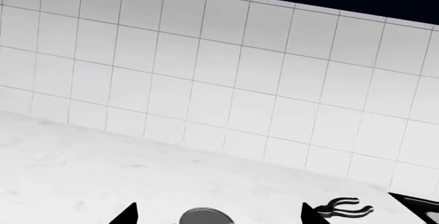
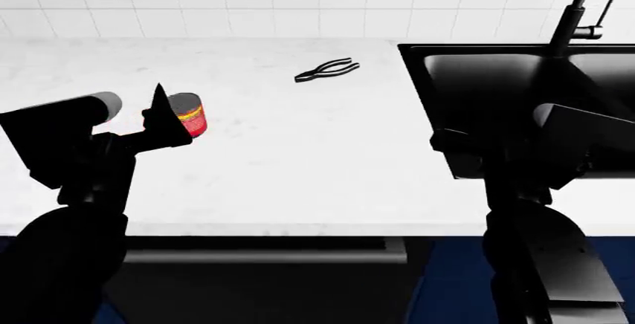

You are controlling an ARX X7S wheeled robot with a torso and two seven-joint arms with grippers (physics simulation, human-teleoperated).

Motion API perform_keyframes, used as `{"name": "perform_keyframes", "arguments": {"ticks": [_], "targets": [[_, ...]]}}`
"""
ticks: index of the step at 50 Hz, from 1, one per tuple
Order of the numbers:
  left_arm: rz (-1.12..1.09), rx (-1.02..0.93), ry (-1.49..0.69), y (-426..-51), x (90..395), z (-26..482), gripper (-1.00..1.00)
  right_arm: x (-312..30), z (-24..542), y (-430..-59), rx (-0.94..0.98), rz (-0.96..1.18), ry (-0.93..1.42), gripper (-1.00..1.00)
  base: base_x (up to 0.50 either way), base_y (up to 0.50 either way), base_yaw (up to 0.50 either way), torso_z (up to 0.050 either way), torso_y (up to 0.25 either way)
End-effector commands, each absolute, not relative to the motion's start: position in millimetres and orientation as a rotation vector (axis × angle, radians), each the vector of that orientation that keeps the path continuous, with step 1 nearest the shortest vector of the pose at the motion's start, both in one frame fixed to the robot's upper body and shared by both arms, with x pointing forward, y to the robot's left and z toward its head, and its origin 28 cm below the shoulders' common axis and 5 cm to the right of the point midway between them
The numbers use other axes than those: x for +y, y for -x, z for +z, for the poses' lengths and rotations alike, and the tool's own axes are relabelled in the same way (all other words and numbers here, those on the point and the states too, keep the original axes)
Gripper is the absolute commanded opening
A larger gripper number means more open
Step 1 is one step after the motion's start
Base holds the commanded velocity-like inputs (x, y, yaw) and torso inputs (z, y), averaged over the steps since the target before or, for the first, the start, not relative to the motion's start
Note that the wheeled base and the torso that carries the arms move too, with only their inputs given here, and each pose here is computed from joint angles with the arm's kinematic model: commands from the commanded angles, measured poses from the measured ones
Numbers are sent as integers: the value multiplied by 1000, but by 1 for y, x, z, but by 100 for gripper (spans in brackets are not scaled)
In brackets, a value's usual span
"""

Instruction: Pick the cans from the counter and place them in their designated side in the cabinet.

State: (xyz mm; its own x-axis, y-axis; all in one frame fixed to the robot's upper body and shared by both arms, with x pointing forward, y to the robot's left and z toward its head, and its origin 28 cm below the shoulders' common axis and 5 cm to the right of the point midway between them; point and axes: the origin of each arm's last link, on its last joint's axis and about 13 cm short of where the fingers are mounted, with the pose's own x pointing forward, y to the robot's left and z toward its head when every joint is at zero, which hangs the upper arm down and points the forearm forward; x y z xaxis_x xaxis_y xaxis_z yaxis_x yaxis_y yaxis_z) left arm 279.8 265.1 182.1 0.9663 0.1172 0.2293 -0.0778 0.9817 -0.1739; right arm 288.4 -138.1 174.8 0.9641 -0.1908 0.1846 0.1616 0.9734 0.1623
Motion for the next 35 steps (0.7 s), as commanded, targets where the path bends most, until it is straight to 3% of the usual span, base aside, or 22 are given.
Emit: {"name": "perform_keyframes", "arguments": {"ticks": [1, 35], "targets": [[103, -242, 161, -280, 266, 182, 100, -136, 174, -289, -196, -164, -145, 100, 0, 500, 0, 0, 0], [126, -250, 130, -281, 269, 182, 100, -129, 173, -294, -141, -46, -159, 100, 19, 500, 0, 0, 0]]}}
